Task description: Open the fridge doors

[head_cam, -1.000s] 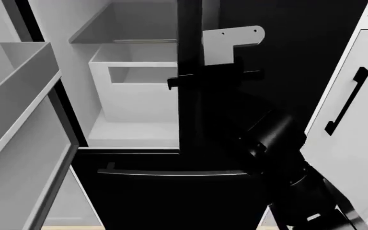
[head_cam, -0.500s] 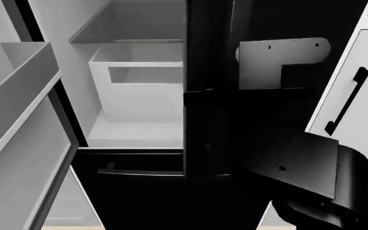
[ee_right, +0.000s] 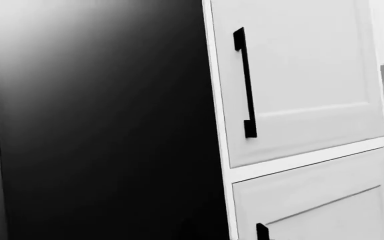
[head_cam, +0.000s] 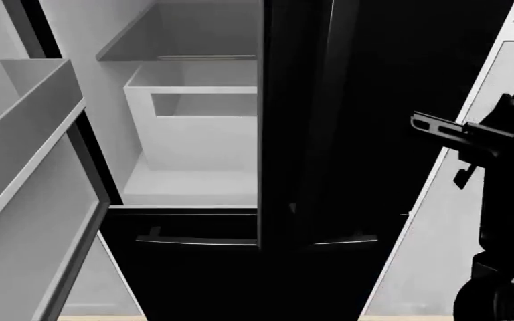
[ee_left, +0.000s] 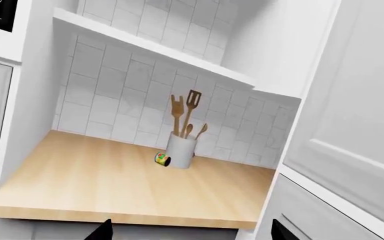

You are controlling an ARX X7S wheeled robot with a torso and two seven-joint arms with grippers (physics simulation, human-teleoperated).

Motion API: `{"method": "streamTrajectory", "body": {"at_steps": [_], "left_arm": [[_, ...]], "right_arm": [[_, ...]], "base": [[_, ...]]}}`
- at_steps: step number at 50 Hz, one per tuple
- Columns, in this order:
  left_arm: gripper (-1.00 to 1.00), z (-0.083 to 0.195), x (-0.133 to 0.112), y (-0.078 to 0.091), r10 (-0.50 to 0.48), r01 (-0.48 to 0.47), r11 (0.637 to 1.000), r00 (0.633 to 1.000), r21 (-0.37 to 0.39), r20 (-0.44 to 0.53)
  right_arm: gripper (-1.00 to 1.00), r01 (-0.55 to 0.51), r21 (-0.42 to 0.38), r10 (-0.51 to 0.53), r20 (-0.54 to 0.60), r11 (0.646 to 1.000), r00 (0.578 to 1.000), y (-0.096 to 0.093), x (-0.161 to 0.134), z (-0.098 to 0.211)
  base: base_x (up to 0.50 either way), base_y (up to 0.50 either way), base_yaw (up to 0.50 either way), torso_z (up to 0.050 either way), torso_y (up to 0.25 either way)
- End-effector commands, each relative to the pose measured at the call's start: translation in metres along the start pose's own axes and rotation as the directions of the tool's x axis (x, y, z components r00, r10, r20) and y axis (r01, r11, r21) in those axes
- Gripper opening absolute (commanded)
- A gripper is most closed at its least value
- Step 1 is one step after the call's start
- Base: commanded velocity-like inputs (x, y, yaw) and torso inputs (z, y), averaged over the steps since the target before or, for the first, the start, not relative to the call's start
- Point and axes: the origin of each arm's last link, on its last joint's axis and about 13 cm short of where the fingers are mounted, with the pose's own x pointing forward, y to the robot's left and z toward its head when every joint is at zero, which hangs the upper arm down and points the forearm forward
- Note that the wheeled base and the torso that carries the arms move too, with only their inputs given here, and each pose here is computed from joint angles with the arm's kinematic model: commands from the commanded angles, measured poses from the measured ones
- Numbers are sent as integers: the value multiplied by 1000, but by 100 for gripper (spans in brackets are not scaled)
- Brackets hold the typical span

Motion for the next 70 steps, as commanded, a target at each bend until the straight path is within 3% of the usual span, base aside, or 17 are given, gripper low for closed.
{"method": "streamTrajectory", "body": {"at_steps": [1,8,9,24,36,48,65,70], "left_arm": [[100,1,-1,1,1,-1,1000,1000,0,1],[100,0,-1,1,0,0,1000,1000,-1,0],[100,0,-1,1,0,0,1000,1000,-3,-1],[100,-1,-1,3,3,-3,1000,1000,-2,-3],[100,1,-1,1,1,-1,1000,1000,-3,-2],[100,1,-1,2,0,0,1000,1000,-6,-2],[100,-1,-2,5,4,-4,1000,1000,-4,-4],[100,-1,-1,7,8,-8,1000,1000,-6,-6]], "right_arm": [[-100,62,11,-63,58,998,996,-13,-8,2],[-100,18,14,-19,77,1000,997,-11,-10,5],[100,15,16,-16,80,1000,997,-11,-10,5],[100,-101,5,100,98,995,990,-1,-16,8],[100,-240,10,235,168,971,957,2,-20,25],[100,-397,11,387,202,918,900,14,-30,37],[100,-507,10,497,178,862,849,43,-48,23],[100,-597,0,588,169,802,791,61,-60,22]], "base": [[0,0,0,0,0],[0,0,0,0,0],[0,0,0,0,0],[0,0,0,0,0],[0,0,0,0,0],[0,0,0,0,0],[0,0,0,0,0],[0,0,0,0,0]]}}
